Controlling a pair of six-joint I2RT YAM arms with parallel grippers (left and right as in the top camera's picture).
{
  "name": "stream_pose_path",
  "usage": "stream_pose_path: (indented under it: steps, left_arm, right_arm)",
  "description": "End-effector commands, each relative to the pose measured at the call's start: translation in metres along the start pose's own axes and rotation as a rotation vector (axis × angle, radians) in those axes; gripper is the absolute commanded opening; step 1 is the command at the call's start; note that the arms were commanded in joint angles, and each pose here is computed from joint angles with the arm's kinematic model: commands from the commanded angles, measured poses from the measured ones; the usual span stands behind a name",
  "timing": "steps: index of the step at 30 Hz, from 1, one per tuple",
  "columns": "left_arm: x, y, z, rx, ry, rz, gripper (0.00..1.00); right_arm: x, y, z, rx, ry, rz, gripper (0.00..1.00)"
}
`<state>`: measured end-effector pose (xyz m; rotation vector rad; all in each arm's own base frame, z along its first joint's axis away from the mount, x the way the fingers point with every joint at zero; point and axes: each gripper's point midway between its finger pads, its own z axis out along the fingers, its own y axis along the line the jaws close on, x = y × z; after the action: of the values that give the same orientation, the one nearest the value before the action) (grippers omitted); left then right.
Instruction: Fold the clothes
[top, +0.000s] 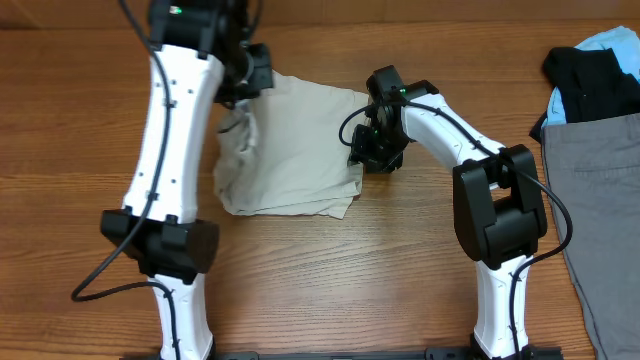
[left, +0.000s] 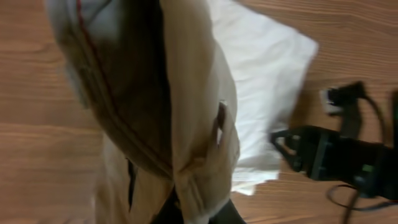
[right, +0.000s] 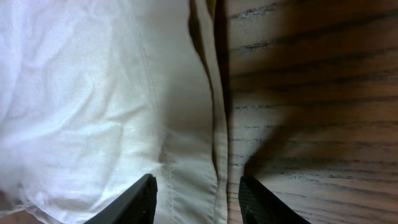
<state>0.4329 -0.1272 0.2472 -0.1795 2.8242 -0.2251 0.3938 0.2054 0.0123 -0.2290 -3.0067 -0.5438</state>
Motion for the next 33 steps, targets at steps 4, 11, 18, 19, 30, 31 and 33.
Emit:
stream_pose_path:
  steps: [4,11,18,19,30,31,33]
  left_arm:
    - [0.007,-0.039,0.006,0.058,-0.016,-0.003,0.04]
    - [0.007,-0.044,0.049,0.038,0.039,0.004,0.04]
    - [0.010,-0.064,0.074,0.107,0.086,0.015,0.04]
    - [0.010,-0.066,0.075,0.110,0.084,0.019,0.04]
    - [0.026,-0.093,0.080,0.124,0.094,0.110,0.11]
    - [0.027,-0.095,0.080,0.122,0.094,0.123,0.13]
    - [0.029,-0.095,0.082,0.108,0.092,0.130,0.14]
  right_arm:
    - [0.003,-0.002,0.006,0.002,0.015,0.007,0.47]
    - [0.003,-0.002,0.006,0.003,0.016,0.007,0.47]
    - [-0.001,-0.008,0.005,0.038,-0.004,0.009,0.47]
    - [-0.002,-0.011,0.005,0.052,-0.010,0.010,0.48]
    - [-0.012,-0.040,-0.008,0.074,-0.008,0.044,0.65]
    - [-0.014,-0.044,-0.011,0.075,-0.007,0.050,0.68]
    - [-0.018,-0.052,-0.020,0.077,-0.005,0.075,0.73]
